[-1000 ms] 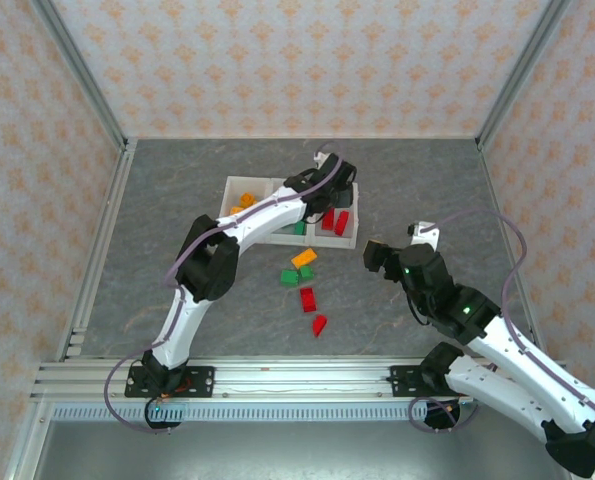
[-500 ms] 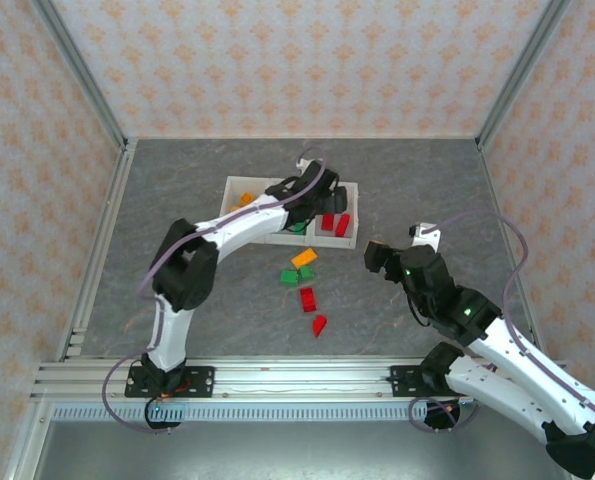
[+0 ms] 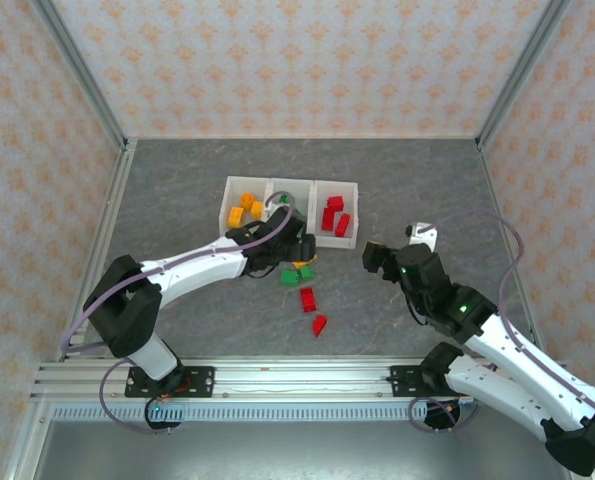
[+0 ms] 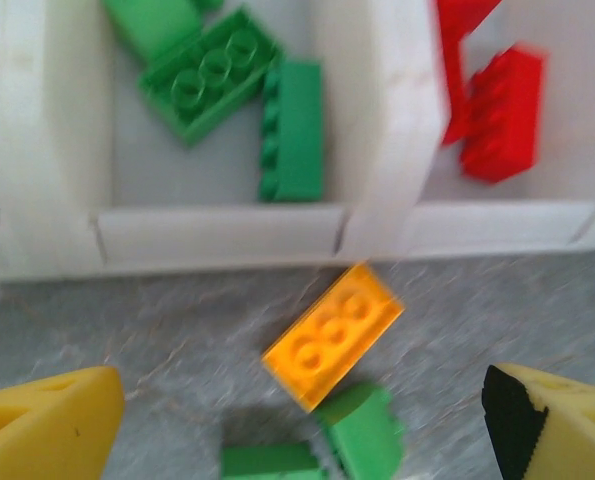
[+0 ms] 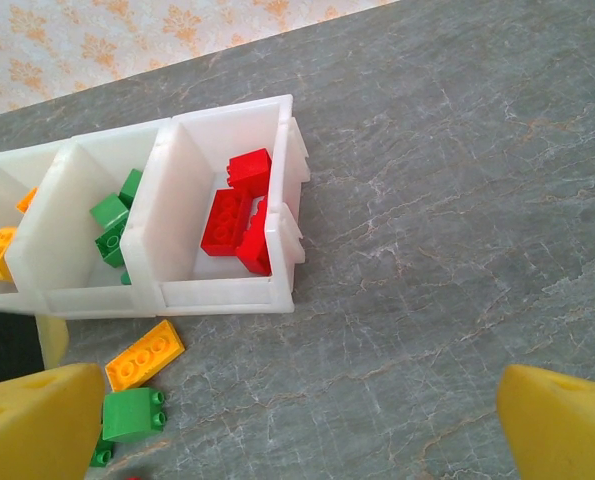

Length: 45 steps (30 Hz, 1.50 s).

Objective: Sort the legos into containers by color
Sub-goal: Pick up the lego from the center of the table.

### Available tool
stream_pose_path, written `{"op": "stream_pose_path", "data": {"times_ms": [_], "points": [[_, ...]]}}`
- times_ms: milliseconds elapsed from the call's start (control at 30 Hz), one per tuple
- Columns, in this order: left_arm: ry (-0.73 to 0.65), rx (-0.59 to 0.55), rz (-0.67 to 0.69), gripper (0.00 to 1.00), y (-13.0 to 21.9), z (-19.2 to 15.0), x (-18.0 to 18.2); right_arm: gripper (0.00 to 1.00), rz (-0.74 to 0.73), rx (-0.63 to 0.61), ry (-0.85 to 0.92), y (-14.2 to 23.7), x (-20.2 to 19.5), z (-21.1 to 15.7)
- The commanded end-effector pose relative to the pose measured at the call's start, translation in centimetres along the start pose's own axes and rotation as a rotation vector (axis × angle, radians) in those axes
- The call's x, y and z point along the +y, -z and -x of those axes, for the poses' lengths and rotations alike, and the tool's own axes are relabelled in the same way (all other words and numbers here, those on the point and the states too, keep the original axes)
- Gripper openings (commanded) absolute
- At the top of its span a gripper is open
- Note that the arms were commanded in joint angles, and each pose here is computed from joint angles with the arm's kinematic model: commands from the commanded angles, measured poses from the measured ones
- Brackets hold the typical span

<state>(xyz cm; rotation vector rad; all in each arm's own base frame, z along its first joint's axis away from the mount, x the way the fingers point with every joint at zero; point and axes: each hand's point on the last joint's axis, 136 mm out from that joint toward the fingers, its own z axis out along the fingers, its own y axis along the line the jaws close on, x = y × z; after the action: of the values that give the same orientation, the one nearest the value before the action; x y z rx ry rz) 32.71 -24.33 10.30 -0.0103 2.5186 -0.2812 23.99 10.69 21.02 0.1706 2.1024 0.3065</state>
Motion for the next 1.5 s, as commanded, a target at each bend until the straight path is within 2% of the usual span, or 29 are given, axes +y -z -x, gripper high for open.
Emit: {"op": "stream_pose_path", "data": {"times_ms": [0,133,433,867,1000,1467], "points": [[0.004,0.021,0.018,0.95,0.1,-1.5,0.5,1.00,-0.024,-0.015,-0.006,-0.1,-0.5,0.1],[-0.005,0.056,0.031,0.91,-0.5,-3.2,0.7,1.00,-0.030,-0.015,-0.008,-0.2,-0.6,0.1],[-0.010,0.118,0.058,0.72,-1.4,-5.3,1.6,1.00,-0.035,-0.016,-0.009,-0.2,-0.7,0.1],[-0.039,0.185,0.080,0.72,-2.8,-7.7,1.5,1.00,-0.049,-0.009,-0.001,-0.4,-0.8,-0.1],[-0.040,0.195,0.118,0.61,-3.1,-8.2,2.3,1.00,-0.049,-0.010,-0.003,-0.4,-0.8,0.0],[-0.027,0.221,0.148,0.61,-4.1,-9.6,3.3,1.00,-0.041,-0.007,-0.002,-0.4,-0.7,-0.1]]}}
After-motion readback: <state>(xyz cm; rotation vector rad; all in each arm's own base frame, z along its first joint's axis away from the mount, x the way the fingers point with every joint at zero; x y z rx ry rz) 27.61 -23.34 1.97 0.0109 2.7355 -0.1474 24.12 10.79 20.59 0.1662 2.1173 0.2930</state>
